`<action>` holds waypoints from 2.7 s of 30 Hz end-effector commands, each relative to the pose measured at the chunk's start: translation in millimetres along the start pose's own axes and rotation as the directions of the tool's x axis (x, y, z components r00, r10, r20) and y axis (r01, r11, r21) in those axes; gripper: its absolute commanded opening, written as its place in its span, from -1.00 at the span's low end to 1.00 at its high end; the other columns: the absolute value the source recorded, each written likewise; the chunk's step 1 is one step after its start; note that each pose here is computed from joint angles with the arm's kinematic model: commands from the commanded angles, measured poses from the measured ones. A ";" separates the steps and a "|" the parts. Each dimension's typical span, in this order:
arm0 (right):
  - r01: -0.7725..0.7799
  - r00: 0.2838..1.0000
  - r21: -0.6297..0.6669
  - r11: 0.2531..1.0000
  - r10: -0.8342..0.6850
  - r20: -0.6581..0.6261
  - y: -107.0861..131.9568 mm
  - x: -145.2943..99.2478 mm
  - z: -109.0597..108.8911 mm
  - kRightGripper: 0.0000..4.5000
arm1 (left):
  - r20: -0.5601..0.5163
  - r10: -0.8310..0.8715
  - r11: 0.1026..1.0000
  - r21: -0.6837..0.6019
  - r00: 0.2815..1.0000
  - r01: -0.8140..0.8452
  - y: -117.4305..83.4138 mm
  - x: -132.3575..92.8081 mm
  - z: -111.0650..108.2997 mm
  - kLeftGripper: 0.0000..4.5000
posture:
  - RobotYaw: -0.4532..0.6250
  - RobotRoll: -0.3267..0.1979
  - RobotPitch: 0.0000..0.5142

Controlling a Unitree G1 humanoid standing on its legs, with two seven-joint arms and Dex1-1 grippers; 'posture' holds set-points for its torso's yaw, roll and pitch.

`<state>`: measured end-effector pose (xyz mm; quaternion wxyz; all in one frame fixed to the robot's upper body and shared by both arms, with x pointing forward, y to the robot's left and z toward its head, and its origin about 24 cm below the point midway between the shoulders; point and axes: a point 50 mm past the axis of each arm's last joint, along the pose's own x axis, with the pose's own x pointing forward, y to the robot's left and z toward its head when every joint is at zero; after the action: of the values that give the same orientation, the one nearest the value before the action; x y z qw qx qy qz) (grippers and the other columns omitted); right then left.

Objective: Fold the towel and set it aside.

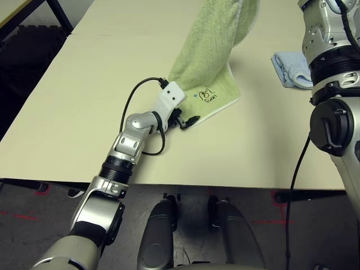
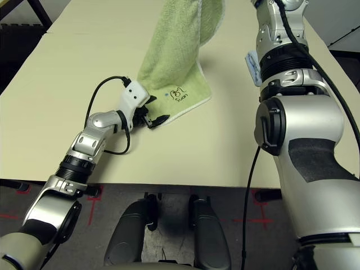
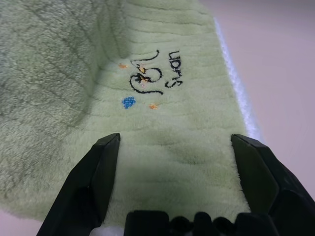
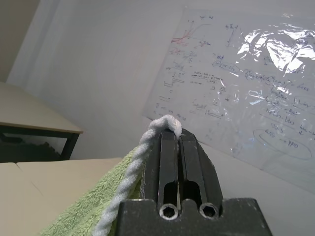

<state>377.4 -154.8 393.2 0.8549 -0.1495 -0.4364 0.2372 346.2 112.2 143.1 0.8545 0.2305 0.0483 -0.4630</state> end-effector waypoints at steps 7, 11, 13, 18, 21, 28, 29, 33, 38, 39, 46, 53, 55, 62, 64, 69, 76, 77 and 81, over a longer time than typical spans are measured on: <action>0.011 1.000 -0.009 1.000 -0.011 -0.003 -5.0 -3.8 0.0 -1.00 | -0.091 -0.097 0.994 -0.064 0.991 0.092 -3.0 -13.2 -23.1 -0.46 | -0.02 0.25 -0.21; 0.012 1.000 -0.009 1.000 -0.012 -0.004 -5.5 -3.9 0.0 -1.00 | -0.101 -0.055 0.997 -0.050 0.993 0.050 6.9 -19.2 -25.6 -0.97 | -0.02 0.25 -0.20; 0.012 1.000 -0.010 1.000 -0.012 -0.005 -5.7 -4.0 -0.1 -1.00 | -0.100 -0.030 0.999 -0.042 0.995 0.026 11.9 -21.3 -25.6 -0.97 | -0.02 0.25 -0.20; 0.018 1.000 -0.012 1.000 -0.018 -0.018 -7.0 -6.2 -2.4 -1.00 | -0.081 0.004 1.000 -0.028 0.997 -0.006 25.1 -30.8 -20.8 -0.97 | -0.02 0.25 -0.20; 0.023 0.999 -0.010 1.000 -0.024 -0.033 -7.9 -8.7 -5.5 -1.00 | -0.053 0.007 1.000 -0.018 0.999 -0.008 32.1 -41.5 -16.7 -0.97 | -0.01 0.25 -0.20; 0.036 0.996 -0.022 0.999 -0.038 -0.082 -12.2 -16.7 -13.7 -1.00 | 0.102 -0.040 0.994 -0.098 0.994 0.050 37.2 -77.2 -15.1 -0.97 | -0.01 0.25 -0.19; 0.037 0.995 -0.026 0.999 -0.039 -0.090 -13.0 -18.1 -14.9 -1.00 | 0.106 -0.042 0.992 -0.111 0.993 0.054 37.4 -82.3 -18.4 -0.97 | -0.01 0.25 -0.19; 0.030 0.992 -0.035 0.999 -0.034 -0.117 -14.9 -22.8 -18.9 -1.00 | 0.091 -0.043 0.991 -0.124 0.995 0.054 37.7 -98.6 -29.7 -0.97 | -0.01 0.25 -0.18; 0.018 0.991 -0.043 0.999 -0.023 -0.131 -15.1 -25.0 -20.7 -1.00 | -0.009 0.306 0.952 -0.030 0.952 -0.306 64.8 -100.1 -32.3 -0.97 | 0.00 0.25 -0.17; 0.017 0.991 -0.043 0.999 -0.023 -0.133 -14.8 -25.3 -21.2 -1.00 | 0.006 0.392 0.919 -0.032 0.920 -0.392 72.0 -100.7 -28.2 -0.97 | 0.00 0.25 -0.17; 0.018 0.990 -0.036 0.999 -0.022 -0.142 -12.8 -25.7 -24.1 -1.00 | 0.272 0.394 0.895 -0.328 0.878 -0.301 63.1 -99.9 -7.6 -0.97 | 0.03 0.25 -0.17; 0.021 0.989 -0.037 0.999 -0.026 -0.146 -13.2 -25.4 -24.1 -1.00 | 0.313 0.244 0.861 -0.506 0.918 -0.057 39.8 -104.4 -7.4 -0.89 | 0.03 0.25 -0.17; 0.019 0.989 -0.037 0.999 -0.024 -0.145 -13.0 -24.9 -23.8 -1.00 | 0.238 0.210 0.887 -0.455 0.948 -0.082 37.4 -104.9 -14.9 -0.70 | 0.03 0.25 -0.17; 0.008 0.990 -0.033 0.999 -0.012 -0.140 -11.1 -23.4 -23.2 -1.00 | -0.106 0.113 0.987 -0.104 0.988 -0.124 39.5 -118.0 -38.9 0.46 | 0.04 0.25 -0.17; 0.004 0.990 -0.032 0.999 -0.008 -0.139 -10.6 -23.3 -23.4 -1.00 | -0.102 0.102 0.991 -0.080 0.990 -0.110 40.5 -120.3 -33.2 0.82 | 0.04 0.25 -0.17; -0.002 0.990 -0.030 1.000 -0.003 -0.142 -9.6 -23.5 -24.2 -1.00 | 0.062 0.095 0.995 0.009 0.994 -0.096 40.2 -112.8 12.7 1.00 | 0.04 0.25 -0.17; -0.005 0.990 -0.020 1.000 0.002 -0.144 -7.1 -23.1 -25.9 -1.00 | 0.288 -0.023 0.993 0.114 0.957 -0.010 4.3 -72.8 73.3 1.00 | 0.05 0.25 -0.12; -0.006 0.990 -0.018 1.000 0.003 -0.144 -6.3 -22.8 -26.2 -1.00 | 0.300 -0.053 0.993 0.121 0.952 0.018 -3.3 -67.0 77.5 1.00 | 0.04 0.25 -0.11; -0.011 0.991 -0.003 1.000 0.010 -0.136 -1.4 -20.6 -27.5 -1.00 | 0.268 -0.135 0.987 0.121 0.954 0.105 -23.9 -49.3 75.0 1.00 | 0.04 0.25 -0.07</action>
<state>387.3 -168.9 370.7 0.8772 -0.1737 -0.3864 0.2261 292.6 111.6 222.9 0.8160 0.1996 -0.0966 -0.5339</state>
